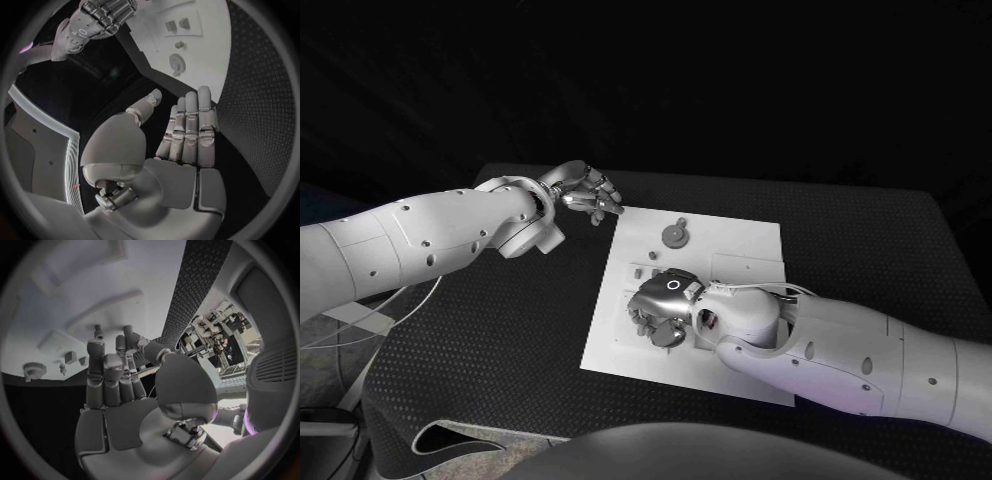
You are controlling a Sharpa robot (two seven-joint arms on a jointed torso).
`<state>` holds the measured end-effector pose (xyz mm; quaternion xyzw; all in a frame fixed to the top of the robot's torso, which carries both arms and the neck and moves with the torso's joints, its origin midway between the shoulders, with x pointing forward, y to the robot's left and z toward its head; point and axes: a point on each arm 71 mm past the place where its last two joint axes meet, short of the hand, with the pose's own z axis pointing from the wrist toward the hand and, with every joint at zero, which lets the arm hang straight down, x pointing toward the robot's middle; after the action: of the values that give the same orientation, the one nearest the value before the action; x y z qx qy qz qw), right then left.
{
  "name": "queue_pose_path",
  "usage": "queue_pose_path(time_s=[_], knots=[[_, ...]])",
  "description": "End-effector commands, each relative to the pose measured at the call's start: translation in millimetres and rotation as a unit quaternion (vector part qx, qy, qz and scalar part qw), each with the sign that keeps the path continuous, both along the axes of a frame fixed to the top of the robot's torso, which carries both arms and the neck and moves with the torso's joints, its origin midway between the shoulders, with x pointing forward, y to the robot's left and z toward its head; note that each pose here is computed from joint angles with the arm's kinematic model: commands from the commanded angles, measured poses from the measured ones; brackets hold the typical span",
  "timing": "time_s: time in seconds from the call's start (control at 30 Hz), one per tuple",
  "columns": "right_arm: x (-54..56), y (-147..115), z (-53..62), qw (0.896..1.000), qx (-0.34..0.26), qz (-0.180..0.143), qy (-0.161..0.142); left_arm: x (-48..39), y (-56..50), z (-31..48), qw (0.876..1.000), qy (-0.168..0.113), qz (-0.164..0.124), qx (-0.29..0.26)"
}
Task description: Assemble the parts on the task board
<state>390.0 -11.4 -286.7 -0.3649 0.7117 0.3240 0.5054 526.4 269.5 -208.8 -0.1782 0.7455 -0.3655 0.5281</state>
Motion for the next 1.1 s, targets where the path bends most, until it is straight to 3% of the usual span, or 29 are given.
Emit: queue_pose_path(time_s=[0.03, 1.1], knots=[[-0.6, -0.2, -0.4, 1.0, -0.008, 0.002, -0.005, -0.2, -2.1, 0.5, 1.0, 0.002, -0.006, -0.001], [-1.9, -2.2, -10.2, 0.999, -0.027, 0.0, 0.026, -0.2, -1.7, 0.5, 1.0, 0.002, -0.005, 0.0]])
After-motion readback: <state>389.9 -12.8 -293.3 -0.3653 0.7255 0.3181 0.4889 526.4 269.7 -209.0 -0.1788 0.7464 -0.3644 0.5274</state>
